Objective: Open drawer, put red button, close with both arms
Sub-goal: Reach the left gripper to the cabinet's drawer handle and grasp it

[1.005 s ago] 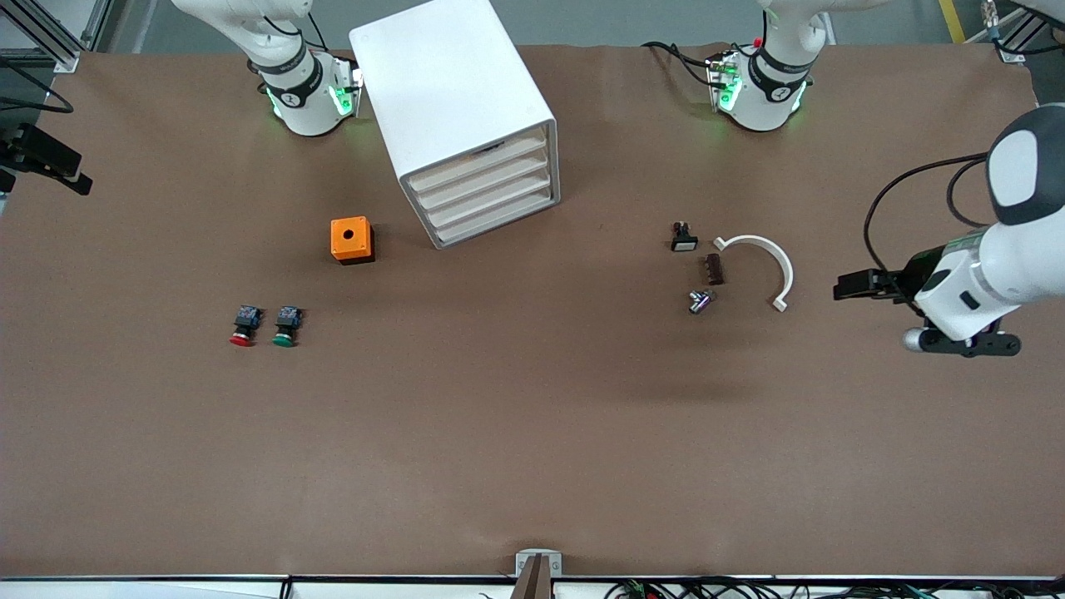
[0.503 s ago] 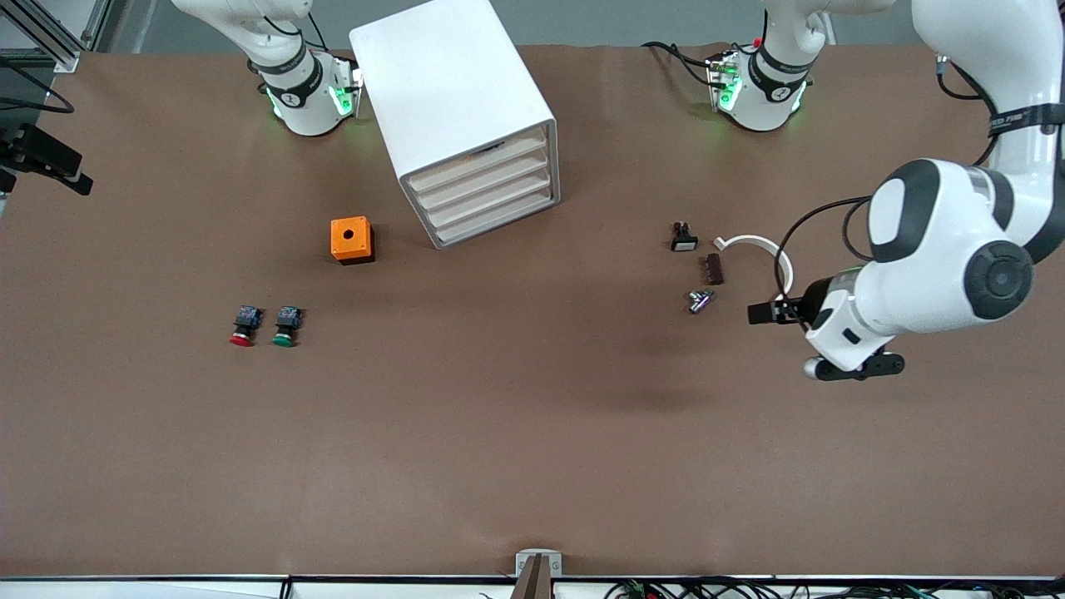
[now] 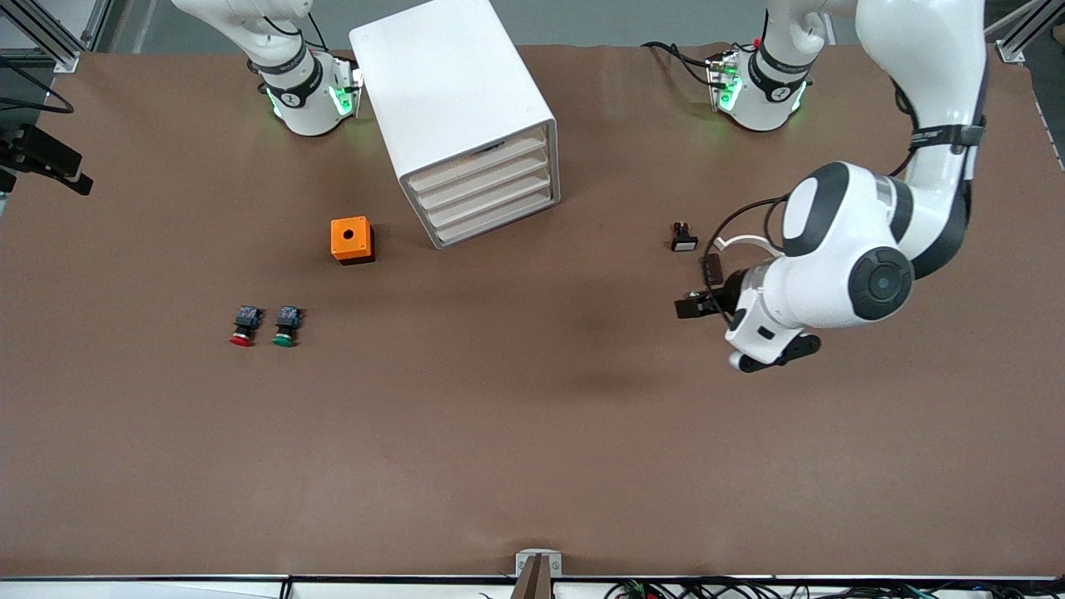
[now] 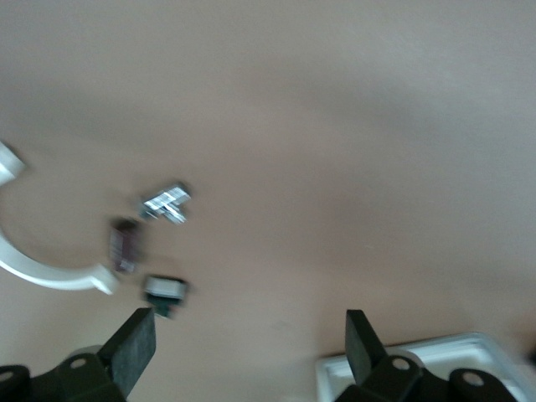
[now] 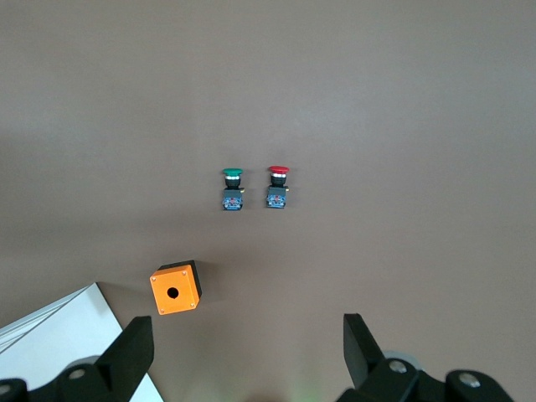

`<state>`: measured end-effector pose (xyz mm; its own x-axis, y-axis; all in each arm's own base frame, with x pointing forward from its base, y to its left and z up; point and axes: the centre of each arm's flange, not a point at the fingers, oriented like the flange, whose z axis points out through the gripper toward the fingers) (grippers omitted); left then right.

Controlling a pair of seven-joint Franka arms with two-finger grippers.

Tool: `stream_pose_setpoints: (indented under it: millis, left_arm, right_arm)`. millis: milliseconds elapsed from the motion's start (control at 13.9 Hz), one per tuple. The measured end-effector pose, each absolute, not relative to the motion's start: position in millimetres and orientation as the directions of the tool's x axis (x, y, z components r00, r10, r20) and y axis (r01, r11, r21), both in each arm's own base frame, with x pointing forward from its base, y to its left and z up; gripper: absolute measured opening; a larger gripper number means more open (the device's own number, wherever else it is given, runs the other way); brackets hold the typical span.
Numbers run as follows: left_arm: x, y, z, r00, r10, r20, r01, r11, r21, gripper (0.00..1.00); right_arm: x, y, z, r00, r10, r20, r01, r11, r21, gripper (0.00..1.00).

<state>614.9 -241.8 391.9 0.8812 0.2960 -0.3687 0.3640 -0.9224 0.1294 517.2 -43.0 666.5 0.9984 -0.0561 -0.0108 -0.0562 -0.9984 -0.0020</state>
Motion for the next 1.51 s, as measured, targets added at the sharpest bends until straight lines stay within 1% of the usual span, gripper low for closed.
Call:
stream_pose_setpoints:
  millis: [144, 359, 574, 718, 933, 1077, 1292, 1508]
  left_arm:
    - [615, -260, 391, 0.806, 0.388, -0.448, 0.495, -0.856, 0.151, 1.0]
    - [609, -290, 387, 0.672, 0.503, -0.544, 0.647, -0.755, 0.102, 1.0]
    - [602, -325, 386, 0.484, 0.615, -0.623, 0.781, -0.625, -0.01, 1.0]
    - [594, -345, 377, 0.372, 0.675, -0.637, 0.818, -0.562, -0.117, 1.0]
    - [577, -372, 348, 0.216, 0.756, -0.618, 0.827, -0.478, -0.295, 1.0]
    - [568, -384, 327, 0.075, 0.785, -0.615, 0.813, -0.406, -0.418, 1.0]
    - [566, -384, 300, -0.13, 0.798, -0.588, 0.756, -0.304, -0.58, 1.0]
    - [563, -375, 281, -0.294, 0.814, -0.501, 0.651, -0.213, -0.728, 1.0]
  right_arm:
    - [517, -43, 666, 0.998, -0.056, -0.011, -0.056, -0.998, -0.002, 1.0]
    - [517, -43, 666, 0.998, -0.056, -0.011, -0.056, -0.998, -0.002, 1.0]
    - [517, -43, 666, 0.998, -0.056, -0.011, -0.056, -0.998, -0.002, 1.0]
    - [517, -43, 666, 0.998, -0.056, -0.011, -0.056, -0.998, -0.002, 1.0]
    - [517, -43, 666, 0.998, -0.056, -0.011, -0.056, -0.998, -0.002, 1.0]
    - [517, -43, 666, 0.998, -0.056, -0.011, -0.056, -0.998, -0.002, 1.0]
    - [517, -43, 666, 0.998, -0.056, -0.012, -0.056, -0.998, -0.002, 1.0]
    - [517, -43, 666, 0.998, -0.056, -0.012, -0.056, -0.998, -0.002, 1.0]
